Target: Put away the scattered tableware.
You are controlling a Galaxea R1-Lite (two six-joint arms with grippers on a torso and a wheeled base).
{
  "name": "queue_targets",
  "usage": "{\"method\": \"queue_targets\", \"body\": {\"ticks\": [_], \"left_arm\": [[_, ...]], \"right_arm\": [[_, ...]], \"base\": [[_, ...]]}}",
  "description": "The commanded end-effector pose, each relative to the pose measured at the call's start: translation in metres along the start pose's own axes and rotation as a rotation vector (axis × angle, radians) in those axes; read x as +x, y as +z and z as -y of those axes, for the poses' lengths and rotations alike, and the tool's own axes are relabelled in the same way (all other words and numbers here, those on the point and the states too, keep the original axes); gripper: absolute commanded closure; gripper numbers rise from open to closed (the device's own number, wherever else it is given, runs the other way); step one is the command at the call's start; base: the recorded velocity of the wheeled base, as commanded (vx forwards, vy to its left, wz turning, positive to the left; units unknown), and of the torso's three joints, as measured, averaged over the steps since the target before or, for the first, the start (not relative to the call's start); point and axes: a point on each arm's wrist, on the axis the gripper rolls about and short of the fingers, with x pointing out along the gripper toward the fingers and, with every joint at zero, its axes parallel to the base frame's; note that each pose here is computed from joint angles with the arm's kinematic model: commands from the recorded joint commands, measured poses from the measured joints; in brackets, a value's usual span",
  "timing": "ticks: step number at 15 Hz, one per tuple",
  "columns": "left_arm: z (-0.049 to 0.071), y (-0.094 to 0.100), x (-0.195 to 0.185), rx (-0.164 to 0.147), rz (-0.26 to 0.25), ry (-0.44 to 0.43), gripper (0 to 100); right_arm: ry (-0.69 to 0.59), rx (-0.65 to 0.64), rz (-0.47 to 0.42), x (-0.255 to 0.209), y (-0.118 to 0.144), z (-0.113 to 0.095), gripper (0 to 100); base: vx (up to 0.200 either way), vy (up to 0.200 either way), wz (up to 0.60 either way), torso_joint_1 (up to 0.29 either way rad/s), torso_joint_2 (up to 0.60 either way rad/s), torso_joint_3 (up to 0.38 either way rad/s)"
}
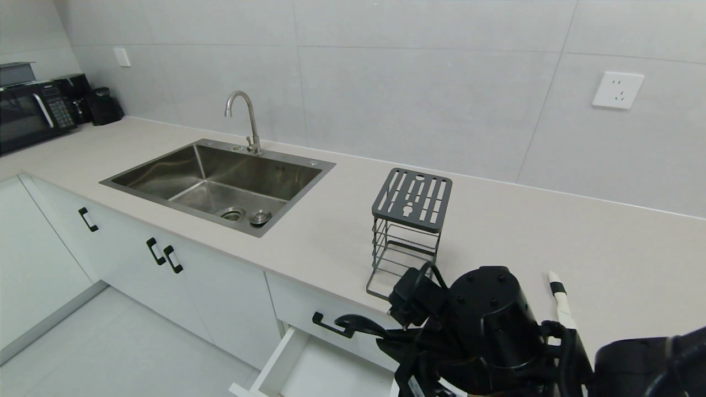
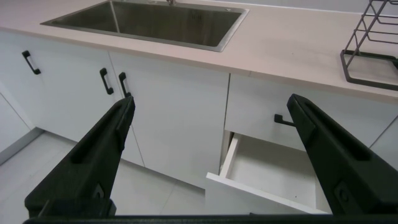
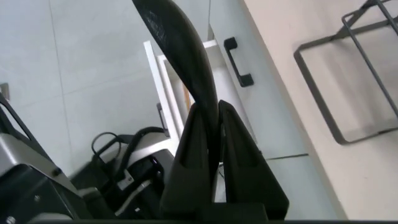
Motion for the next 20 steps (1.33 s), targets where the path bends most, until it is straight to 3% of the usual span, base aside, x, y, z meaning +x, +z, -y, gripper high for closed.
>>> {"method": "queue_targets", "body": {"ticks": [1,7,13,20], "left_arm": [[0.000,0.000,0.000,0.000,-0.001,0.000,0],[0.000,0.000,0.000,0.000,-0.001,0.000,0],[0.000,0.000,0.000,0.000,-0.001,0.000,0],[0.000,0.000,0.000,0.000,-0.001,0.000,0]], "right_arm": [[-0.005,0.025,0.006,0.009,0.005,-0.006,100],[0.045,0.005,0.038,0.042,0.021,-0.028,100],[0.064,-0.016,0.022,0.048,0.017,-0.036,100],[0.069,-0.033,0.015,0.051,0.015,-0.039,100]], "base": [[0.000,0.000,0.00,0.000,0.00,0.000],[0.000,0.000,0.00,0.000,0.00,0.000],[0.000,0.000,0.00,-0.008,0.01,0.009],[0.000,0.000,0.00,-0.174,0.35,0.168]]}}
